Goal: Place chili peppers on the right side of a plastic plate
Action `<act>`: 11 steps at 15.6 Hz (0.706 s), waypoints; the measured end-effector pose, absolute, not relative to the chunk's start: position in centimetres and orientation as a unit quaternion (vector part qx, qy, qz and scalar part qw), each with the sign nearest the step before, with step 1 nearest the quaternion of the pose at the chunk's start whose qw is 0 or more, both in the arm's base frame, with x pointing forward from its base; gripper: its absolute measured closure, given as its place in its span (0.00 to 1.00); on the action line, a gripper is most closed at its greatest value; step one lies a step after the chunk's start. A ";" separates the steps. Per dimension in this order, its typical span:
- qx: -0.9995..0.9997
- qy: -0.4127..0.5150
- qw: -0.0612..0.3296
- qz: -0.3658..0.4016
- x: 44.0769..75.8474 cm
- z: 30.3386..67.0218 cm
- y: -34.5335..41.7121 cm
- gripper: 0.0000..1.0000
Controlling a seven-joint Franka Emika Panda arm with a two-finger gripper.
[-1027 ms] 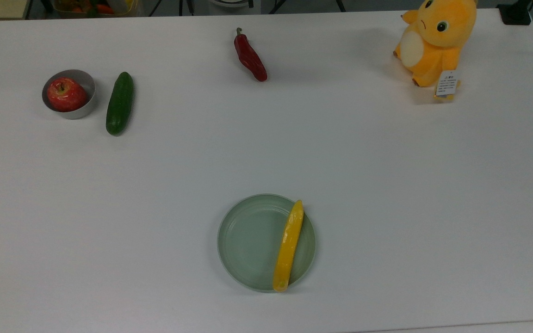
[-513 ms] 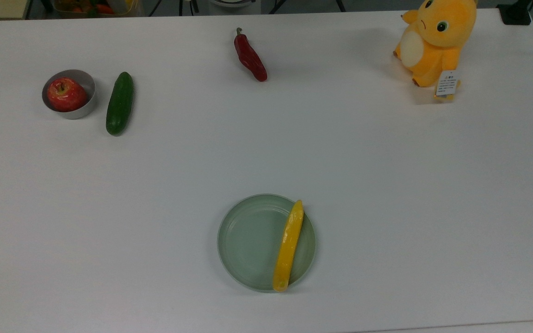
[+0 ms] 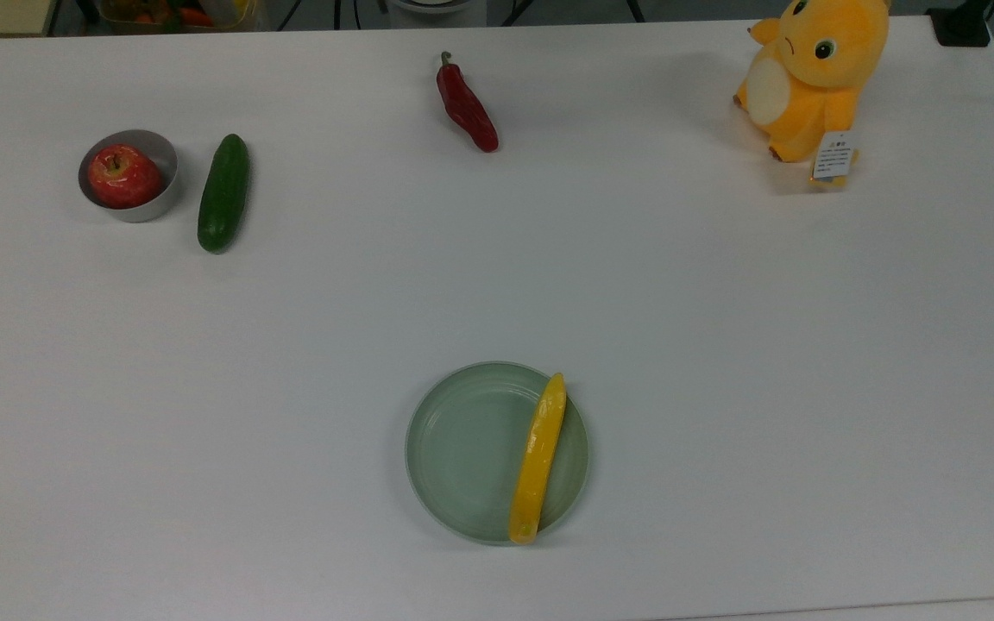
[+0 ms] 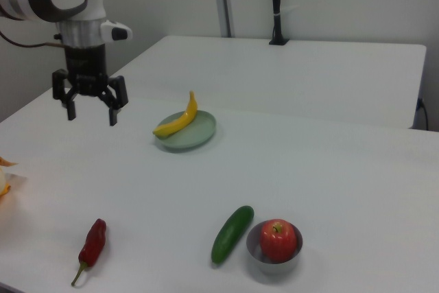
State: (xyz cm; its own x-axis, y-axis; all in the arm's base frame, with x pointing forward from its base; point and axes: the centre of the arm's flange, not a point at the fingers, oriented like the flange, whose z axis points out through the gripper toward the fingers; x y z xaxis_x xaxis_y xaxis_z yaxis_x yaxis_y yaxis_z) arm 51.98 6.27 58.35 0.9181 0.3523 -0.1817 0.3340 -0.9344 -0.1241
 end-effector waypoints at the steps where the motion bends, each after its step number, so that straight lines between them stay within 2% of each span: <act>1: -0.976 -0.177 0.046 0.119 51.5 58.1 6.4 0.00; 4: -0.969 -0.181 0.048 0.159 50.5 56.2 6.9 0.00; 7: -0.961 -0.185 0.048 0.199 49.1 52.7 7.1 0.00; 11: -0.952 -0.210 0.022 0.222 47.4 47.9 8.9 0.00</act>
